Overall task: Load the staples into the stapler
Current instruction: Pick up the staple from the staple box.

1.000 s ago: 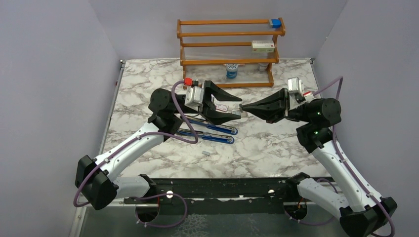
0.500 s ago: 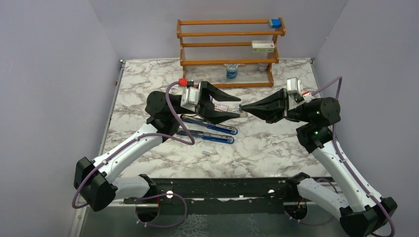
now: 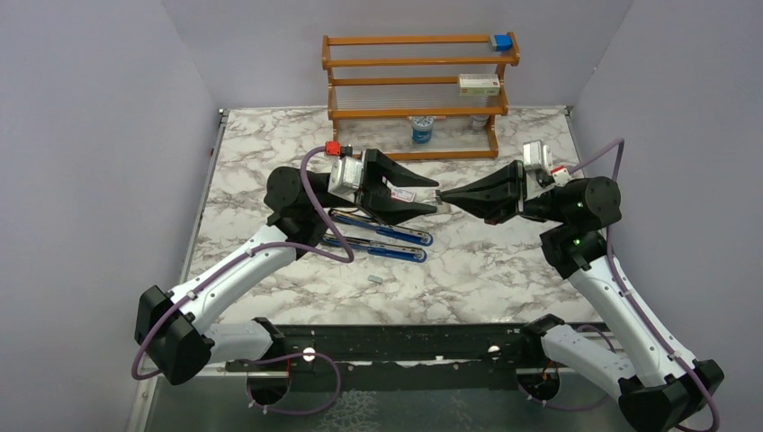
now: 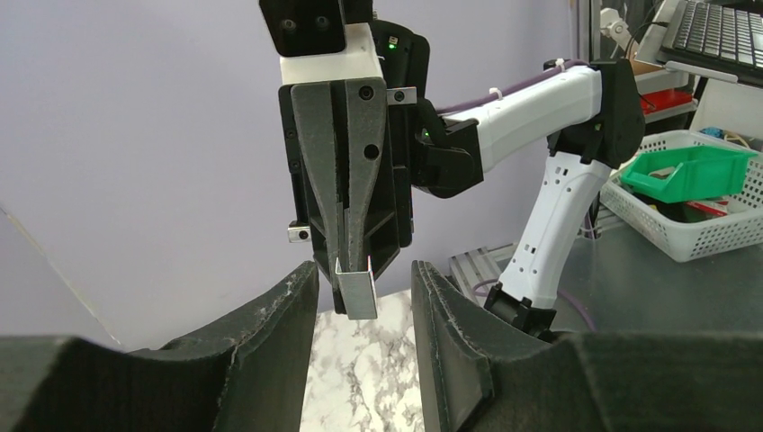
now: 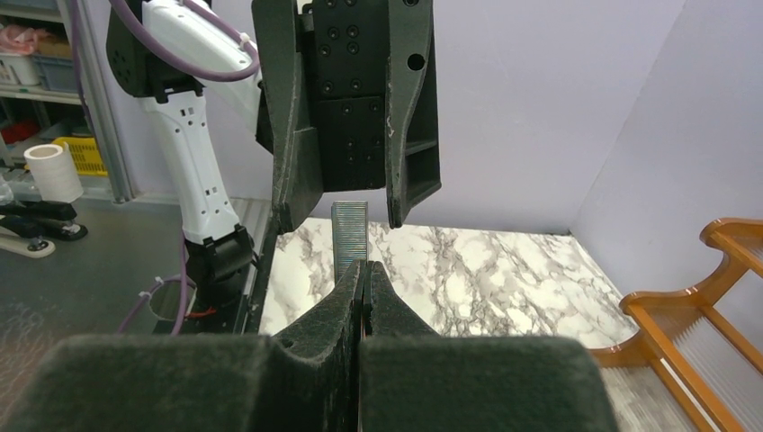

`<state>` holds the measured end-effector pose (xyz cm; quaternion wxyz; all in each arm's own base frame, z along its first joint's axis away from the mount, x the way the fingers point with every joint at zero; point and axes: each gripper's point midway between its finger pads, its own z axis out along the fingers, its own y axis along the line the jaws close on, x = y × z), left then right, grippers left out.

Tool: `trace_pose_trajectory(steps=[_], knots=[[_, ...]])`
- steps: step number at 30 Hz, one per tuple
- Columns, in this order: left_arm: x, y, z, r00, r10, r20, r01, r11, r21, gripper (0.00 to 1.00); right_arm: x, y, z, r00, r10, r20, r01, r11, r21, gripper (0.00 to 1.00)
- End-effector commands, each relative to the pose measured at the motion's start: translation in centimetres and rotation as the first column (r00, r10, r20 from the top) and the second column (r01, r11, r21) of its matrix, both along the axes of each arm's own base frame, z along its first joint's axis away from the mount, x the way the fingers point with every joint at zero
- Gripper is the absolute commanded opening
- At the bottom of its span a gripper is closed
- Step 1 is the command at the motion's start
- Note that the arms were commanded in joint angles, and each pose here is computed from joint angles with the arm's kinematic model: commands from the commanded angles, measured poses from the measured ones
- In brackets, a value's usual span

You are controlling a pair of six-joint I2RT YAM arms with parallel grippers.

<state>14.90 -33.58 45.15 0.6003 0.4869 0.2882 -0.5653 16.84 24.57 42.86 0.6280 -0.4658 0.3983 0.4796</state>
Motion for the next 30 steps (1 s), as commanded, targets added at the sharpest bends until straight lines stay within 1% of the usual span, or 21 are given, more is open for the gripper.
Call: trace_pose_trajectory(steps=[1,13,22,30], knots=[[-0.23,-0.03,0.4,1.0,-0.007,0.014,0.007,1.0,-0.021,0.45,-0.66,-0.3,1.46,0.999,0.006,0.043,-0.006,1.0,0.009,0.01],[-0.3,-0.25,0.42,1.0,-0.018,0.005,0.018,1.0,-0.02,0.46,-0.7,-0.31,1.7,0.999,0.007,0.04,-0.007,1.0,0.015,0.01],[-0.46,-0.31,0.48,1.0,-0.023,0.009,0.023,0.999,-0.024,0.43,-0.39,-0.18,1.54,1.0,0.006,0.03,-0.007,1.0,0.011,0.01],[-0.55,-0.31,0.41,1.0,-0.025,0.011,0.025,0.999,-0.025,0.37,-0.2,-0.13,1.47,1.0,0.004,0.024,-0.004,1.0,0.011,0.01]])
